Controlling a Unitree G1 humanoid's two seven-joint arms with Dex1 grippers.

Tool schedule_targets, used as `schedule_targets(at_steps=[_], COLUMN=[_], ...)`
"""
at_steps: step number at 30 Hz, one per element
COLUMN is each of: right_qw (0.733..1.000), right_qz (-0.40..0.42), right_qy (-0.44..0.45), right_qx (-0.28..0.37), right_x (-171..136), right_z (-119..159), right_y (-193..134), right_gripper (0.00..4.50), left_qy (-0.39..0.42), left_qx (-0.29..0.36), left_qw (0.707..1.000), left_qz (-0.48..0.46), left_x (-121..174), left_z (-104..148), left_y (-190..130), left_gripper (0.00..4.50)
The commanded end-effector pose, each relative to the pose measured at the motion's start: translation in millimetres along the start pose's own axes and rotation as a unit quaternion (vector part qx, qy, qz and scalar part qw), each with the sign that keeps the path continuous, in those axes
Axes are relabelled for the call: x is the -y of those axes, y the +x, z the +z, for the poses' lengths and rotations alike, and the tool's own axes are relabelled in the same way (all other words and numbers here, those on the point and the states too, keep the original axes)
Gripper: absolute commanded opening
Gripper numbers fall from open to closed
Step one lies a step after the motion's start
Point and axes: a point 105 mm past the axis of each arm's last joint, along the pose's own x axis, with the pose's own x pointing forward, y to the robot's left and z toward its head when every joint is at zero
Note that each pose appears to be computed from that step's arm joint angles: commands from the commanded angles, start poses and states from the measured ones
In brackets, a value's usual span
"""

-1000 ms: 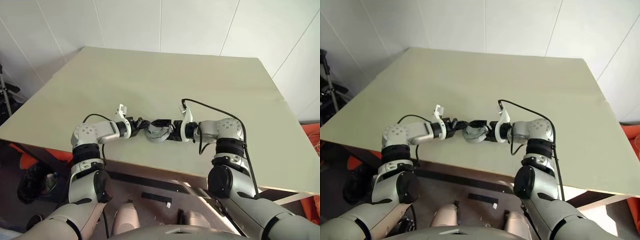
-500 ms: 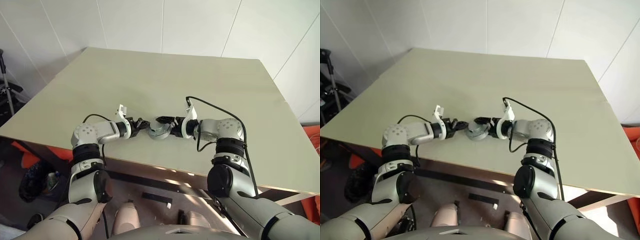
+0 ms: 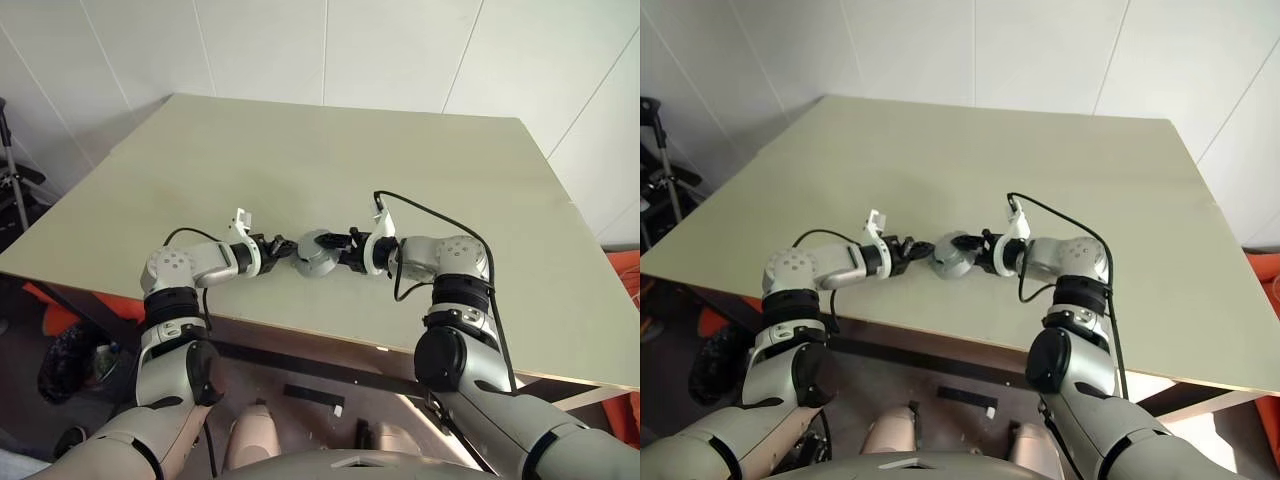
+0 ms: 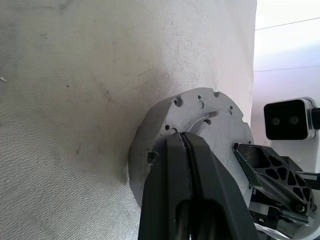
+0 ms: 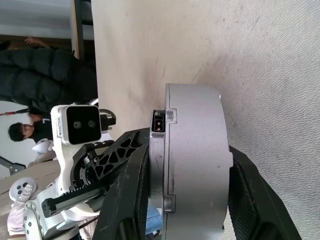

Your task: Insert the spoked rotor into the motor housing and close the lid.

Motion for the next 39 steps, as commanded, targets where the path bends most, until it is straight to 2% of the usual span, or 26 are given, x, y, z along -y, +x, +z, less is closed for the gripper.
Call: schedule_targets(at_steps=[1,12,18,26,30,39], right_qw=[1.0,0.997,0.994,0.982,0.972,0.976], right_qz=[0.028,0.072,0.095,0.17,0.223,0.203], right_qy=[-0.006,0.02,0.03,0.045,0.039,0.036], right_qx=[0.011,0.033,0.045,0.063,0.064,0.069], right_x=[-19.7,-35.6,-47.6,-84.6,-105.0,-95.9], right_z=[8.1,17.3,23.8,38.4,42.4,42.8], right_y=[1.1,6.4,9.3,4.2,-7.3,-6.9], right_gripper=[2.02,2.02,2.02,2.02,2.02,2.02], left_qy=[0.012,0.02,0.012,-0.033,-0.053,-0.046], left_qx=[0.002,0.047,0.075,0.145,0.175,0.196], left_qw=[1.0,0.991,0.987,0.979,0.971,0.967], left_qz=[-0.009,-0.126,-0.142,-0.143,-0.151,-0.154], left_x=[5.8,39.2,40.5,32.5,38.6,50.8], left_z=[1.9,17.2,23.2,39.8,48.4,51.5], left_y=[0.1,-19.9,-25.3,-28.5,-29.5,-29.8], left_gripper=[0.0,0.0,0.0,0.0,0.0,0.0])
